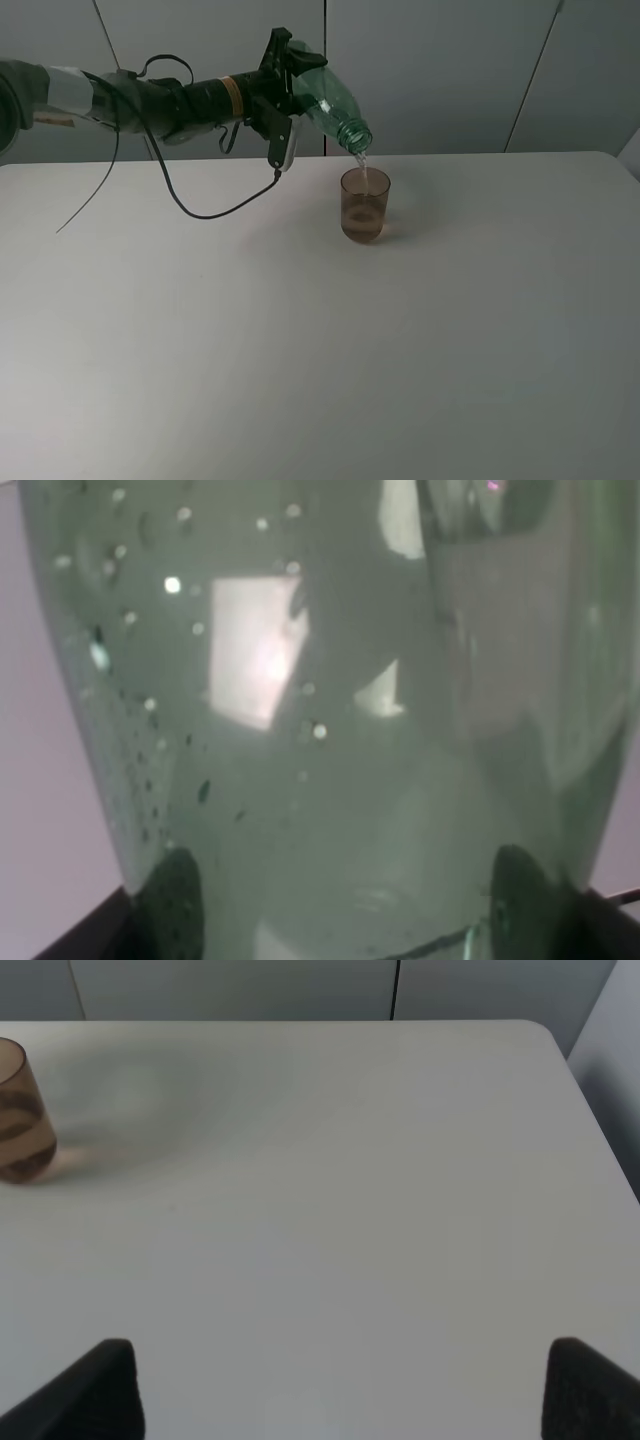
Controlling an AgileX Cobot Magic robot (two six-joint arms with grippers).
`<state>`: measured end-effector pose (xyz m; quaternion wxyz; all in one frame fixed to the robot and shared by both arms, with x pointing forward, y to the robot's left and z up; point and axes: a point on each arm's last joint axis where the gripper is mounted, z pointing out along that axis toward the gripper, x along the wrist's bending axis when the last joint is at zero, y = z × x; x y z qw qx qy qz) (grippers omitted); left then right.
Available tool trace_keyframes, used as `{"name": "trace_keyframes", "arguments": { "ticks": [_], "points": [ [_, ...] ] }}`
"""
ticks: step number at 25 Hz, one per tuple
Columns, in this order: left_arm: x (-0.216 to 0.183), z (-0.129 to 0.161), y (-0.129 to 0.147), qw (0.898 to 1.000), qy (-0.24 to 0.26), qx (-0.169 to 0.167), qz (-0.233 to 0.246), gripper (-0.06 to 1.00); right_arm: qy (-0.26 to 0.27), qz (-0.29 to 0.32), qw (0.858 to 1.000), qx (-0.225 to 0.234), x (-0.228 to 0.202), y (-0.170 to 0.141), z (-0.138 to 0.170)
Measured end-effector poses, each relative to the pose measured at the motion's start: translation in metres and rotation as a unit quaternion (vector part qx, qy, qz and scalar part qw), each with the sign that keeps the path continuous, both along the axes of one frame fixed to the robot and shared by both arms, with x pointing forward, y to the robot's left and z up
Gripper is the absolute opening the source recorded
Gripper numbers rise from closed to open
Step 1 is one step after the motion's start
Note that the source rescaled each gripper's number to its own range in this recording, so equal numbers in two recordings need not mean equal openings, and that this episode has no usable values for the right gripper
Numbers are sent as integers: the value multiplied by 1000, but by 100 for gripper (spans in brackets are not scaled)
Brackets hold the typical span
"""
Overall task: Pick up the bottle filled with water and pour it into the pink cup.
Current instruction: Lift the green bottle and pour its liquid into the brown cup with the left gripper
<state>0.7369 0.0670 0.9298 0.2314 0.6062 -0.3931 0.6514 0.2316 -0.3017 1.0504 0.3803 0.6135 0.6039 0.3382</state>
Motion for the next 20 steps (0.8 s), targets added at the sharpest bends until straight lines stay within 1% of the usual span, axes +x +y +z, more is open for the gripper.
{"name": "trace_keyframes", "arguments": {
  "ticks": [9,13,20],
  "points": [
    [-2,-2,-1,1000,-7,19,-12,0,0,0,1000,0,0,0,0],
    [-4,-3,-5,999,-12,32,-23,0,0,0,1000,0,0,0,0],
    [-8,-4,-12,998,-23,44,-34,0,0,0,1000,0,0,0,0]
  ]
}}
